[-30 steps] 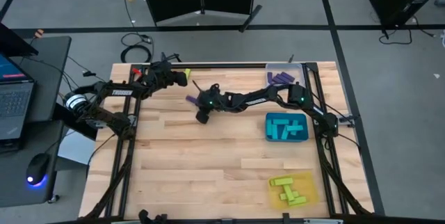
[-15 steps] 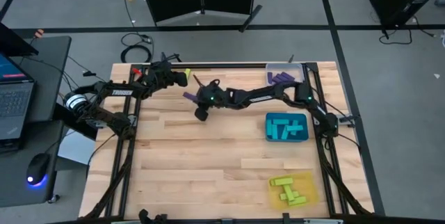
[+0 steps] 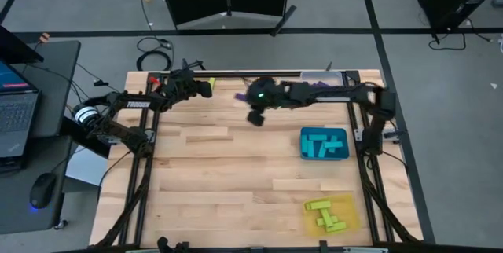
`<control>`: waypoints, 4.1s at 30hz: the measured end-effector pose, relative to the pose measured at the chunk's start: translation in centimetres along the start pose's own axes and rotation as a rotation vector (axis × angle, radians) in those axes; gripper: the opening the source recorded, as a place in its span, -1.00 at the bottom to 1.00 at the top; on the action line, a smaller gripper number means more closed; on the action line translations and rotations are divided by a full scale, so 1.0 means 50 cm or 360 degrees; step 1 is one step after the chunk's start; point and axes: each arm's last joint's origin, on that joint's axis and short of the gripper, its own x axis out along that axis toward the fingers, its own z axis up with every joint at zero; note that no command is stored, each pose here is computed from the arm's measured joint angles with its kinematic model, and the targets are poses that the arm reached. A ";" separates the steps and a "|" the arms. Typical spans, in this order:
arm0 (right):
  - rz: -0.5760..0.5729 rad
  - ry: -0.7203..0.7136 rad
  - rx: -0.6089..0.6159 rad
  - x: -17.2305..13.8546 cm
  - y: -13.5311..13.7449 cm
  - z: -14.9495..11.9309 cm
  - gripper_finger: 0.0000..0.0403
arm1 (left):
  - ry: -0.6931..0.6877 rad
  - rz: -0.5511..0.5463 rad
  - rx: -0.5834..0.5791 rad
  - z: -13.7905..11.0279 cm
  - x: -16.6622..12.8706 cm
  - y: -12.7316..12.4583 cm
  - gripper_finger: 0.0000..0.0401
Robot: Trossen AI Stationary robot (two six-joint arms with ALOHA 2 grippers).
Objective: Sort blocks
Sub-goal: Put the purple block into the transparent bin, then put the light green block into the yellow bin
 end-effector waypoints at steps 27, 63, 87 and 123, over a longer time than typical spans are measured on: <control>-0.0960 0.0190 0.1148 -0.178 -0.246 -0.361 -0.40 | 0.0016 -0.0014 -0.0012 -0.001 0.000 0.000 -0.97; -0.0417 -0.0642 0.0800 -0.294 -0.160 -0.249 0.25 | 0.0785 0.0450 0.0505 0.077 0.143 -0.087 0.15; -0.0256 -0.0850 0.0596 -0.314 -0.089 -0.217 0.25 | 0.0861 0.0613 0.0531 0.035 0.190 -0.056 0.18; -0.0069 -0.1133 0.0622 -0.362 -0.069 -0.196 0.24 | 0.0862 0.0043 0.0970 -0.035 0.140 -0.230 -0.68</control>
